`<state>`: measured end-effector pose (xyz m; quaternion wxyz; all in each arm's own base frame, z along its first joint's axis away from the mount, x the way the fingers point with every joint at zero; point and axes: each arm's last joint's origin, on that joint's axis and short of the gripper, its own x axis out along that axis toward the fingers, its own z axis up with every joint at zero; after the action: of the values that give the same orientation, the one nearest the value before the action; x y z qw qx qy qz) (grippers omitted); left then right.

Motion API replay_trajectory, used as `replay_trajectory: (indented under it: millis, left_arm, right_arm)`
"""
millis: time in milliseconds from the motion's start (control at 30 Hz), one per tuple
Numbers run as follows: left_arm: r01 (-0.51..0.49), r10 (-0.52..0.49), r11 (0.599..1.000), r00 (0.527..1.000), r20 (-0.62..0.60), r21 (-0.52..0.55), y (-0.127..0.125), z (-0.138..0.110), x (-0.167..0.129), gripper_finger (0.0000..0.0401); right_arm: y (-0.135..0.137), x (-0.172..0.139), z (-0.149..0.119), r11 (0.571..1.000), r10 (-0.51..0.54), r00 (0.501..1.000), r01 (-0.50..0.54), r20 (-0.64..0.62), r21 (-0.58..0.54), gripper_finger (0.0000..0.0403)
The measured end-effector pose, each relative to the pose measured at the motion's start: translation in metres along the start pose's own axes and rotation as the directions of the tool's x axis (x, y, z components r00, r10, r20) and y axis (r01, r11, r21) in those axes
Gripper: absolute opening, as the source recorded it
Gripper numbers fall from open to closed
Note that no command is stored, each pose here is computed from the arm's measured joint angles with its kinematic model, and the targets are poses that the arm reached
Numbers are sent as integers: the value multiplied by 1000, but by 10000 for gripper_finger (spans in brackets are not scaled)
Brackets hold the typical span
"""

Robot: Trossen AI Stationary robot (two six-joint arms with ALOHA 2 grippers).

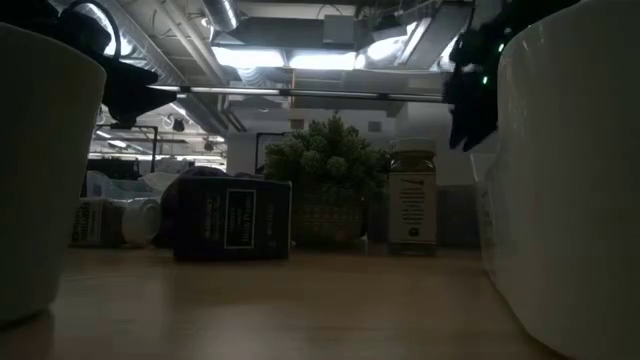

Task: Sort spices by type
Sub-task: Put the right brown seasoning bottle into the right transparent bin

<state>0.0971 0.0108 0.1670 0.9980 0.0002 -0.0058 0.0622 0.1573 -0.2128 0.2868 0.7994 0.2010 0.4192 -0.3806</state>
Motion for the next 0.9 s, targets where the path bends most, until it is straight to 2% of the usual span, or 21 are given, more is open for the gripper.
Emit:
replay_trajectory:
  millis: [267,900]
  left_arm:
    - [0,0,1000,1000,0,0,0,0,0,266]
    - [0,0,1000,1000,0,0,0,0,0,266]
  right_arm:
    - [-6,51,-3,998,22,984,-34,-175,-62,237]
    - [-8,109,-15,994,37,938,-69,-346,-81,237]
